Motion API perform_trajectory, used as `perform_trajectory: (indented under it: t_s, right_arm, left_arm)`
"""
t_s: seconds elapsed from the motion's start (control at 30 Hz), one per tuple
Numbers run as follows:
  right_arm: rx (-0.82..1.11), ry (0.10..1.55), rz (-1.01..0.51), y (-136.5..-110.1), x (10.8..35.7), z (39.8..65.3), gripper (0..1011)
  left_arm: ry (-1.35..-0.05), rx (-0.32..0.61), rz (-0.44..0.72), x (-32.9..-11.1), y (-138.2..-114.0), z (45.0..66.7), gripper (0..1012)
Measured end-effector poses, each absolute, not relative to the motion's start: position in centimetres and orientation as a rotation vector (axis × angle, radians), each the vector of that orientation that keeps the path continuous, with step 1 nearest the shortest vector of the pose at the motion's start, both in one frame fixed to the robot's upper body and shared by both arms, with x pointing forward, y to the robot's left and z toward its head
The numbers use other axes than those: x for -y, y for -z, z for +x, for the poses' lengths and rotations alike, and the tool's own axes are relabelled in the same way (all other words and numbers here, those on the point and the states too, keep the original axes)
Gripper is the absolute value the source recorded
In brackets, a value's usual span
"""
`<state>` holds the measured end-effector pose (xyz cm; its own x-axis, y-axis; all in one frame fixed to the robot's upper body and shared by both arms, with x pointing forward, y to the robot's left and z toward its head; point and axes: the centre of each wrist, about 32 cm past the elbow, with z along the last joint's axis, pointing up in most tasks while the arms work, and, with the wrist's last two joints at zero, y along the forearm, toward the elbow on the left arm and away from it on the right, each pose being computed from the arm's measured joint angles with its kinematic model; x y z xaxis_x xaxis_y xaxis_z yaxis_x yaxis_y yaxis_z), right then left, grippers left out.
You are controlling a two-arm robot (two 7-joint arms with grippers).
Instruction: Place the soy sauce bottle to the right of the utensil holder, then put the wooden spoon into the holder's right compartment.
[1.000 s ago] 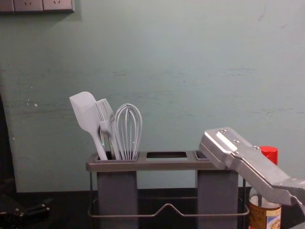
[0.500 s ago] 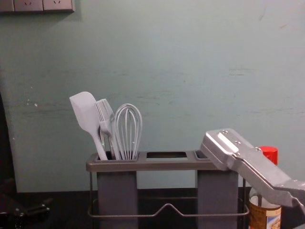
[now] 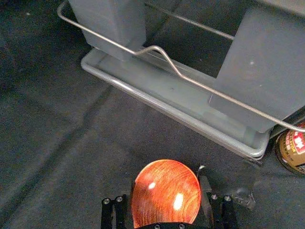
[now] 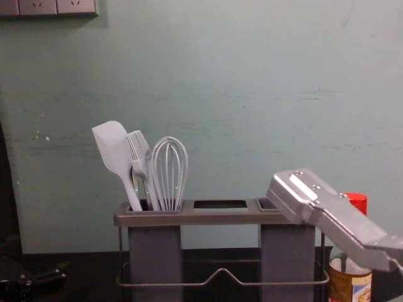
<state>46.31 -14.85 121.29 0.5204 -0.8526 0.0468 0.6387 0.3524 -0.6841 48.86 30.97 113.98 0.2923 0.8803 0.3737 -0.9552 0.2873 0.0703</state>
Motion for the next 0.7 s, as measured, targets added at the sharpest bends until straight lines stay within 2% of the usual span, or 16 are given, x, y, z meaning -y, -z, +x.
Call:
perform_trajectory:
  t_s: [0.33,0.53,0.7]
  right_arm:
    - [-0.241,0.922,-0.737,-124.4,15.9,45.0,840]
    - [-0.087,0.802,-0.769,-125.5,18.1,44.1,839]
    - [-0.001,0.73,-0.742,-125.8,21.0,43.7,840]
  left_arm:
    - [-1.248,0.285,0.304,-31.0,-114.0,48.9,1005]
    - [-1.248,0.285,0.305,-31.0,-114.0,48.9,1005]
    - [-1.248,0.285,0.305,-31.0,-114.0,48.9,1005]
